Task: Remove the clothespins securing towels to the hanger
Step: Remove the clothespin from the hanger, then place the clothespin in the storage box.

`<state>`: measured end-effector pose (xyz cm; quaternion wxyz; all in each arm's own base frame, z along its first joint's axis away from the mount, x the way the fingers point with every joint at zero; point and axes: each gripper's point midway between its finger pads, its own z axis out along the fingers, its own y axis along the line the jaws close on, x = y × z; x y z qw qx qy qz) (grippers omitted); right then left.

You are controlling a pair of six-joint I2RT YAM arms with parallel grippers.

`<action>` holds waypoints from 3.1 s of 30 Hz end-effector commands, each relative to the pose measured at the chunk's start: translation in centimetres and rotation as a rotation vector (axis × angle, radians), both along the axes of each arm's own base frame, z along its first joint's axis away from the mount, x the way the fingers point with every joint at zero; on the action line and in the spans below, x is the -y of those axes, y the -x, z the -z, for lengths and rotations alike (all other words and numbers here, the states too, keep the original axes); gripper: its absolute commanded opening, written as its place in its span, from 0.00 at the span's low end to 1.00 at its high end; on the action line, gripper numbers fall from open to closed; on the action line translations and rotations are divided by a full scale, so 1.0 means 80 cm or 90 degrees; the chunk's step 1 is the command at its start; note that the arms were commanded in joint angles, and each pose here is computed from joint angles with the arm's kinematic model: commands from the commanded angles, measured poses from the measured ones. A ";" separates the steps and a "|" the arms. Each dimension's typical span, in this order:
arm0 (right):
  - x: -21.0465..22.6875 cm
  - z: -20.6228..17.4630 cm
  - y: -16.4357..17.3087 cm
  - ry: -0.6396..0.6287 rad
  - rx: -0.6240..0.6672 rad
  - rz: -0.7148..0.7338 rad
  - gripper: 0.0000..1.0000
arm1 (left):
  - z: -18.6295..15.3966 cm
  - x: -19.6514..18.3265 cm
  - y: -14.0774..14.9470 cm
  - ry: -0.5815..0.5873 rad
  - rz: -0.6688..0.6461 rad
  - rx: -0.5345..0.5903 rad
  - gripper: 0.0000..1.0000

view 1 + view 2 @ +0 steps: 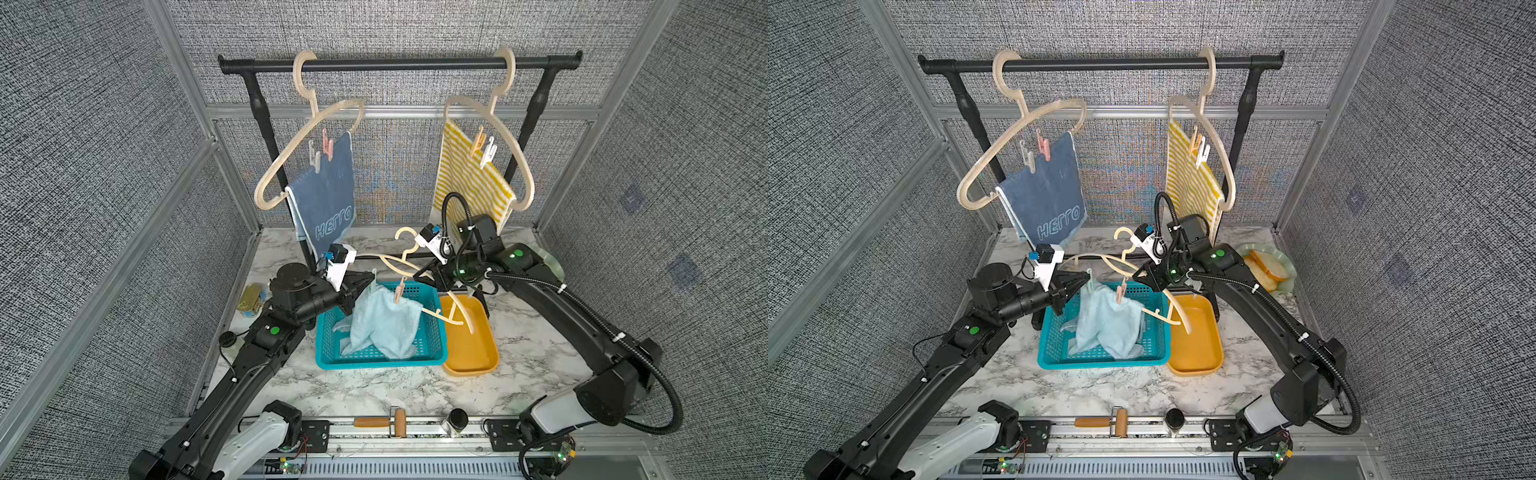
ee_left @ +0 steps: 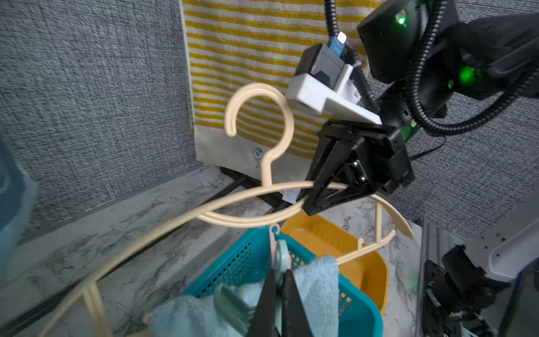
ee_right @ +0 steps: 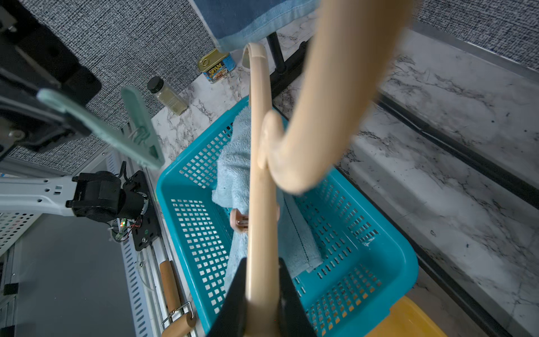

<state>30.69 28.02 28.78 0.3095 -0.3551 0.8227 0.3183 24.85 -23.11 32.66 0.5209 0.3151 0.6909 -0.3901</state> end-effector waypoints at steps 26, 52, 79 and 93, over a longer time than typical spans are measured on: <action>-0.020 -0.024 -0.056 -0.069 0.004 0.052 0.00 | 0.100 0.203 0.137 0.001 0.295 -0.154 0.00; -0.007 -0.032 -0.059 -0.096 0.012 0.063 0.00 | 0.218 0.313 0.091 -0.073 0.227 -0.245 0.00; -0.011 -0.048 -0.025 -0.098 -0.003 -0.038 0.00 | 0.101 0.215 0.155 -0.127 0.280 -0.158 0.37; -0.035 -0.037 0.065 -0.041 -0.021 -0.227 0.00 | 0.011 0.029 0.091 -0.183 0.006 -0.089 0.31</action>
